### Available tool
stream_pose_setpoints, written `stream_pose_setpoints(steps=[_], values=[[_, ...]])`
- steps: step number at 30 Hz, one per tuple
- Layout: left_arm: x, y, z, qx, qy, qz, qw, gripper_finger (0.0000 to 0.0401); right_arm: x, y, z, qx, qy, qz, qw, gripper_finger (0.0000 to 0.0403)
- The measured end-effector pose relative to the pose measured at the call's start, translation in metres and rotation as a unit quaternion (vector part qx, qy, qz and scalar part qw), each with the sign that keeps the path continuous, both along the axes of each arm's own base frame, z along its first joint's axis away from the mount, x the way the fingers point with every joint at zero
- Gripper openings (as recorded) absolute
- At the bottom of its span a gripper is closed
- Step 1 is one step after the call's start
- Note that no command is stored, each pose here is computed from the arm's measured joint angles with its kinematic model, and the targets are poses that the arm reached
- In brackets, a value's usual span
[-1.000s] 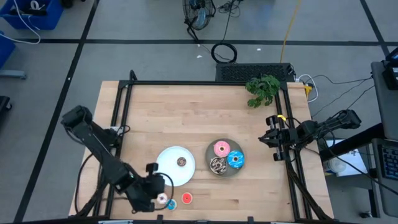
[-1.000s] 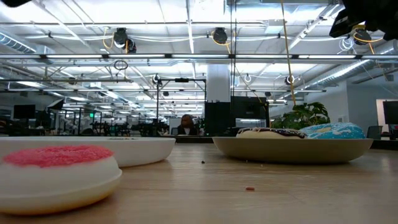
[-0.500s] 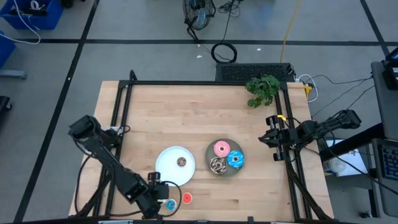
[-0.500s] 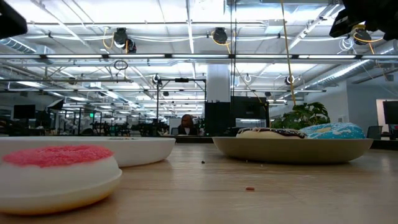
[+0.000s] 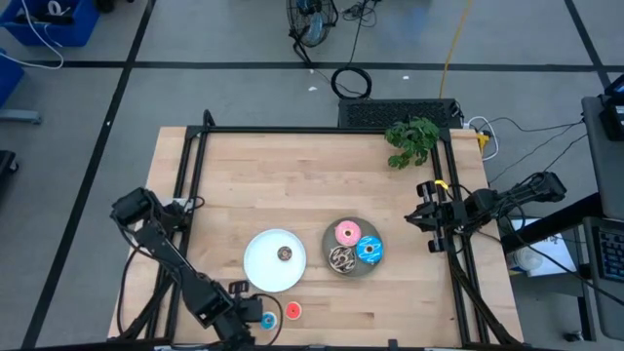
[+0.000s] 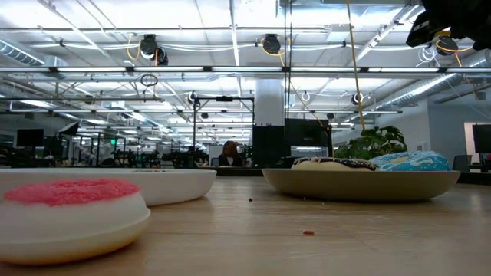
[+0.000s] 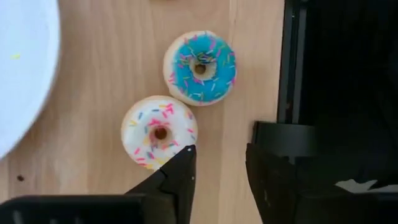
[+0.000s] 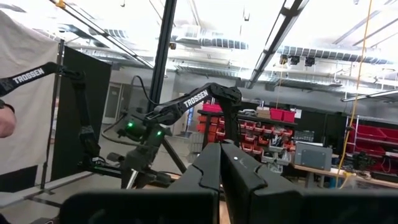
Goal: Pick & Place donuts
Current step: Put the small white donut on the white plate
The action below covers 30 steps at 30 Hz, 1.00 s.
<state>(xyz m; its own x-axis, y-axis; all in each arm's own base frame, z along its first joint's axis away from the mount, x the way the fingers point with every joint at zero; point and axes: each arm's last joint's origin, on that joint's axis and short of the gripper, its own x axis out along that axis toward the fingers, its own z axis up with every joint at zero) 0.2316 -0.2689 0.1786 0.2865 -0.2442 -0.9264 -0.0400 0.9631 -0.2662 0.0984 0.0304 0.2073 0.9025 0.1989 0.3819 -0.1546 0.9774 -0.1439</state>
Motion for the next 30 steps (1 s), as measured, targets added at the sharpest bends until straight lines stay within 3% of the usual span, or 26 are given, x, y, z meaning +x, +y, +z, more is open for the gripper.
stream_pose_setpoints(steps=[6,22,30], values=[[-0.001,-0.001,-0.009,0.047,-0.020,-0.024,0.998,0.0141,0.000,0.000,0.000,-0.002,-0.001,-0.001,1.000,0.0000],[0.005,-0.006,-0.038,0.067,0.004,-0.046,0.997,0.0145,0.000,0.000,0.000,0.001,0.000,0.000,1.000,0.0000],[0.009,-0.005,-0.037,0.066,0.006,-0.050,0.997,0.0145,0.000,0.000,0.000,0.000,0.000,0.000,1.000,0.0000]])
